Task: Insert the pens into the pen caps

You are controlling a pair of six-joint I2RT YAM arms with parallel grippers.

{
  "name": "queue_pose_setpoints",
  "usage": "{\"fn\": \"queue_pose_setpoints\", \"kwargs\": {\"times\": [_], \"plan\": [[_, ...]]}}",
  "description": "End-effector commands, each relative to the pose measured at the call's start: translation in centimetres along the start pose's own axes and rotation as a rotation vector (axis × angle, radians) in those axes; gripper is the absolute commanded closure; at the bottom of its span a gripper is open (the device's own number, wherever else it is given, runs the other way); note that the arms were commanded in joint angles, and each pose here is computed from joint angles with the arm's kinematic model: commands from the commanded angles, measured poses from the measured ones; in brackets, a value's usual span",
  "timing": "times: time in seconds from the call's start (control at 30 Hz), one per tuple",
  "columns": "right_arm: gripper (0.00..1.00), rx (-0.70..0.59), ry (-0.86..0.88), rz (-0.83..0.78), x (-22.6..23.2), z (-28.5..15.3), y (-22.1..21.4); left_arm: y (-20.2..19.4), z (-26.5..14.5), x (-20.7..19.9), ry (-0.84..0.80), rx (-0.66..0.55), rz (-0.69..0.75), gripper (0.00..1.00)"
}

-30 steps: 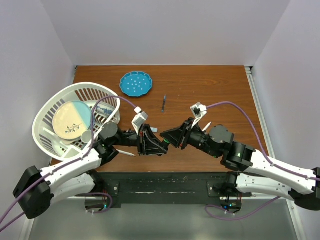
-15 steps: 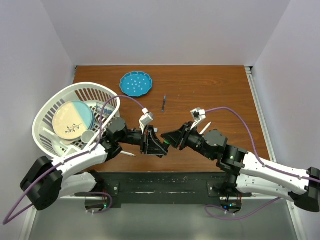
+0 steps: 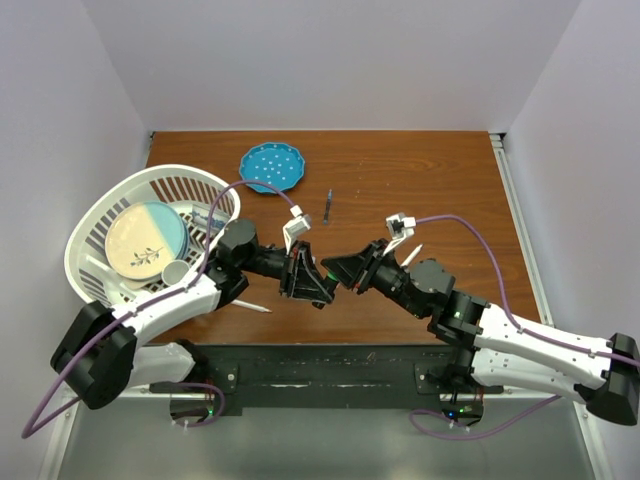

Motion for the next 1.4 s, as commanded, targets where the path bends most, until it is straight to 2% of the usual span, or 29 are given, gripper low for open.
{"fn": "queue_pose_setpoints", "kwargs": {"times": [0.0, 0.17, 0.53, 0.7, 0.77, 0.9, 1.0, 1.13, 1.27, 1.37], "plan": [[1.0, 0.646, 0.115, 0.118, -0.3, -3.8, -8.7, 10.9, -0.1, -1.9, 0.194, -0.491, 0.34, 1.0], [1.0, 0.691, 0.07, 0.108, -0.1, -4.6, -8.2, 11.4, -0.6, -2.1, 0.243, -0.483, 0.415, 1.0], [1.0, 0.793, 0.135, 0.184, 1.2, -5.0, -8.2, 12.7, -0.7, -2.8, 0.251, -0.463, 0.487, 1.0], [1.0, 0.774, 0.185, 0.149, 1.6, -4.7, -8.2, 13.3, -0.6, -3.2, 0.186, -0.487, 0.448, 1.0], [1.0, 0.804, 0.164, 0.139, 1.6, -4.3, -8.6, 13.4, -0.6, -3.5, 0.166, -0.506, 0.427, 1.0], [1.0, 0.856, 0.125, 0.086, 1.1, -4.5, -9.5, 13.8, -0.6, -3.2, 0.204, -0.497, 0.393, 1.0], [1.0, 0.888, 0.014, 0.009, 0.6, -5.0, -9.2, 13.9, -0.8, -2.7, 0.263, -0.468, 0.37, 1.0], [1.0, 0.945, 0.017, 0.05, 0.5, -5.4, -9.7, 13.9, -1.4, -2.5, 0.363, -0.442, 0.371, 1.0], [1.0, 0.97, 0.008, 0.076, 0.8, -5.5, -9.7, 14.4, -1.6, -2.8, 0.379, -0.434, 0.374, 1.0], [1.0, 0.987, 0.104, 0.108, 2.2, -5.6, -9.9, 14.3, -1.9, -3.1, 0.336, -0.425, 0.363, 1.0]]}}
Point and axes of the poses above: each gripper's point midway between its finger pads, its own z axis out along the fingers, its own x axis along the line the jaws close on, y = z × x, the point moved 9 cm from there along -z, back along the fingers, and after that the axes turned 1 degree about z, right-handed, at the moved point
